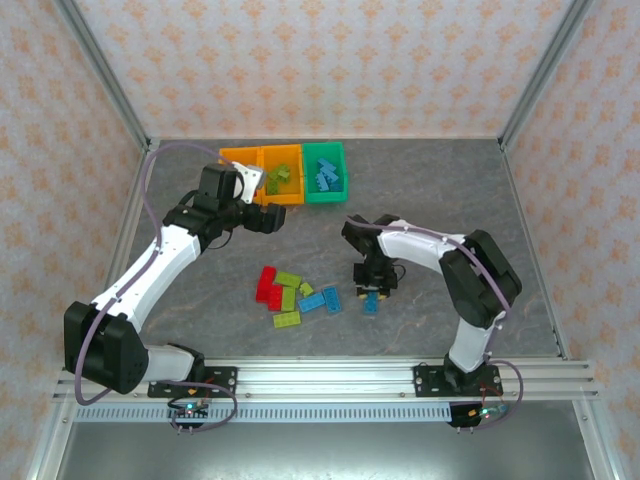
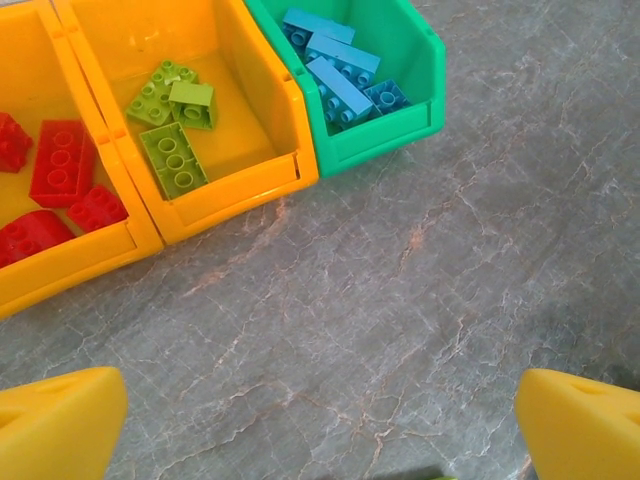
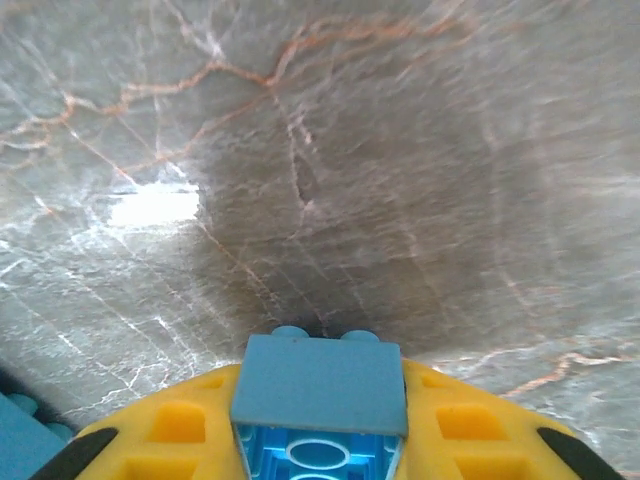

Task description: Sort the legos into containers by color

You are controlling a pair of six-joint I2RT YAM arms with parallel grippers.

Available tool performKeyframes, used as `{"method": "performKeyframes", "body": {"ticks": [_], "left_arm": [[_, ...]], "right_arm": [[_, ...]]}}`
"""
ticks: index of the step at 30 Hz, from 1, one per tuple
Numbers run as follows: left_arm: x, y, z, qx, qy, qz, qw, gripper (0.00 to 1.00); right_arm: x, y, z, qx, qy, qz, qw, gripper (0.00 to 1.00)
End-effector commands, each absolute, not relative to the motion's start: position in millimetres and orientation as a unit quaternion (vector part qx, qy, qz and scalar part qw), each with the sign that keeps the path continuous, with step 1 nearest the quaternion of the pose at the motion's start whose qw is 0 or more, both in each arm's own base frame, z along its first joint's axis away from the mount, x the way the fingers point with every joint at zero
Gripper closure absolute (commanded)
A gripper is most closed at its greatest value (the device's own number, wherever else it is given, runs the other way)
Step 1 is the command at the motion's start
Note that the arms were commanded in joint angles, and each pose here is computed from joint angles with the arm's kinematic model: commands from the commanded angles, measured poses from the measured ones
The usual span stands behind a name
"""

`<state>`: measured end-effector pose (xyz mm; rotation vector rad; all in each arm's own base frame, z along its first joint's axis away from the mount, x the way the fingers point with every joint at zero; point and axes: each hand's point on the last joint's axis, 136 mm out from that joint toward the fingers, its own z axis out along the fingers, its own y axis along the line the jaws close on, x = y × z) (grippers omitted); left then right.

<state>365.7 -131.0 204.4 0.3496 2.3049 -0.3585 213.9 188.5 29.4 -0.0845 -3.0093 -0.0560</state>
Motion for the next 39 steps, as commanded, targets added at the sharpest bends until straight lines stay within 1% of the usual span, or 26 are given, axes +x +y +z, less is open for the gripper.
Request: {"method": "performKeyframes", "body": {"ticks": [1, 4, 6, 9, 11, 16, 17, 22, 23, 24, 27, 30, 34, 36, 39], "left_arm": [[362.4, -135.5, 212.2, 0.15, 0.891, -0.154, 0.4, 0.0], [362.5, -136.7, 214.4, 0.153, 0.888, -0.156, 0.405, 0.0], [363.5, -137.5, 215.3, 0.157, 0.886, -0.155, 0.408, 0.0], [364.3, -136.0, 215.2, 0.166, 0.885, -0.146, 0.41, 0.0], [364.9, -134.7, 215.9, 0.165, 0.885, -0.141, 0.411, 0.0], [362.5, -134.6, 215.3, 0.16, 0.888, -0.142, 0.406, 0.0], [361.6, -133.9, 214.8, 0.158, 0.89, -0.141, 0.404, 0.0], [356.0, -129.7, 207.4, 0.129, 0.903, -0.143, 0.384, 0.0], [353.9, -129.1, 204.1, 0.12, 0.907, -0.145, 0.376, 0.0], [351.7, -128.1, 200.1, 0.109, 0.912, -0.147, 0.367, 0.0], [343.8, -123.1, 186.5, 0.074, 0.926, -0.148, 0.339, 0.0], [335.6, -114.3, 174.0, 0.04, 0.937, -0.135, 0.32, 0.0], [323.8, -101.2, 155.7, -0.01, 0.951, -0.114, 0.287, 0.02], [314.6, -97.2, 143.4, -0.035, 0.959, -0.108, 0.259, 0.05], [303.1, -95.5, 126.4, -0.06, 0.966, -0.105, 0.226, 0.13]], "right_arm": [[245.0, 184.9, 70.8, -0.048, -0.998, -0.025, -0.024, 0.77], [288.5, 191.0, 113.4, -0.06, -0.99, -0.061, -0.111, 0.78], [325.3, 193.2, 141.4, -0.056, -0.98, -0.072, -0.174, 0.78], [384.6, 198.4, 170.9, -0.047, -0.965, -0.074, -0.248, 0.77], [422.1, 206.1, 176.9, -0.034, -0.96, -0.07, -0.27, 0.77], [502.8, 241.2, 183.5, -0.011, -0.956, -0.074, -0.284, 0.77], [513.6, 247.2, 177.0, -0.007, -0.957, -0.073, -0.281, 0.76], [561.2, 273.2, 164.4, -0.009, -0.943, -0.108, -0.316, 0.74], [567.8, 279.4, 165.3, -0.008, -0.937, -0.121, -0.328, 0.72], [574.6, 286.0, 166.8, -0.006, -0.931, -0.136, -0.34, 0.68], [585.8, 299.5, 183.8, 0.003, -0.913, -0.172, -0.369, 0.51], [586.4, 302.3, 209.3, 0.005, -0.902, -0.188, -0.388, 0.4], [563.3, 298.2, 243.3, 0.002, -0.904, -0.208, -0.375, 0.35], [539.0, 291.3, 255.3, -0.001, -0.913, -0.214, -0.348, 0.31], [494.9, 278.8, 250.1, 0.003, -0.933, -0.21, -0.293, 0.29]]}}
